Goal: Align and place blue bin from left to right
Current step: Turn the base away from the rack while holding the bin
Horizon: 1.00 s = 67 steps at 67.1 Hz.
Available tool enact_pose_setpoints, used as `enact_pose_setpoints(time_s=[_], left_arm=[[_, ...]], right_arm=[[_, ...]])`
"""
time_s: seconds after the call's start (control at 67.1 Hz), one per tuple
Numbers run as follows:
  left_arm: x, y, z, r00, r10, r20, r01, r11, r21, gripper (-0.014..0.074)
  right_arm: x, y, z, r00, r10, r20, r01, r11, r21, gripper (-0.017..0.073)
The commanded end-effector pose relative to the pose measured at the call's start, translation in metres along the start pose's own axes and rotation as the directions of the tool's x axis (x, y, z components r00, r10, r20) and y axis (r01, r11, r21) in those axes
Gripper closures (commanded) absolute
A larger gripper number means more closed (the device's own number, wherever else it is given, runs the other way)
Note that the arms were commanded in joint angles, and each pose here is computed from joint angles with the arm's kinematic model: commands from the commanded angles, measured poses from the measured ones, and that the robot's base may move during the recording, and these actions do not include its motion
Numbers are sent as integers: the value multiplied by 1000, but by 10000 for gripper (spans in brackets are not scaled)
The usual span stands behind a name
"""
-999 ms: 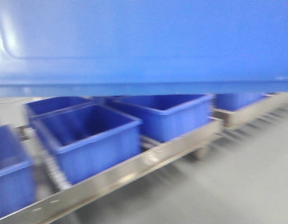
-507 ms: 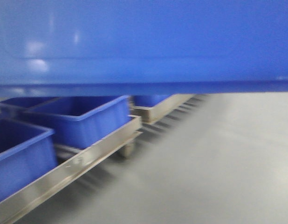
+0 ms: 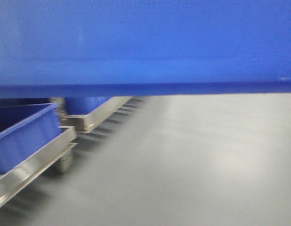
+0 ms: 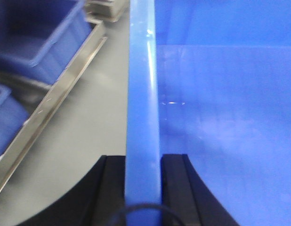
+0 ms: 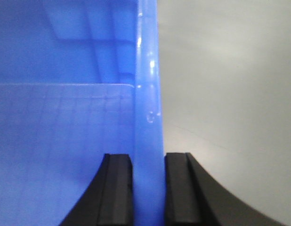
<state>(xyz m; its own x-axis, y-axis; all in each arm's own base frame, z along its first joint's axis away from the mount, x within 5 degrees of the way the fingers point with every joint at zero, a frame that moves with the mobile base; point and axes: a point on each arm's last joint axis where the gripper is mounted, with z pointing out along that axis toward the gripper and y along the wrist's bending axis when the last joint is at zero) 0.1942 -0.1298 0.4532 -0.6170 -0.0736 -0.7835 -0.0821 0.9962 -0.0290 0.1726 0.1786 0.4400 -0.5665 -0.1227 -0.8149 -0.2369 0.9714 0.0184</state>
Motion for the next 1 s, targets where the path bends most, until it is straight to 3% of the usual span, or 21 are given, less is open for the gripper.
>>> enact_pose_setpoints(time_s=[0.0, 0.984], left_arm=[[-4, -9, -7, 998, -10, 56, 4, 995, 103, 704], [-5, -8, -7, 998, -8, 61, 2, 995, 99, 704]], right_arm=[[-9, 9, -6, 995, 3, 99, 8, 994, -108, 639], [-9, 9, -6, 995, 3, 99, 8, 994, -108, 639]])
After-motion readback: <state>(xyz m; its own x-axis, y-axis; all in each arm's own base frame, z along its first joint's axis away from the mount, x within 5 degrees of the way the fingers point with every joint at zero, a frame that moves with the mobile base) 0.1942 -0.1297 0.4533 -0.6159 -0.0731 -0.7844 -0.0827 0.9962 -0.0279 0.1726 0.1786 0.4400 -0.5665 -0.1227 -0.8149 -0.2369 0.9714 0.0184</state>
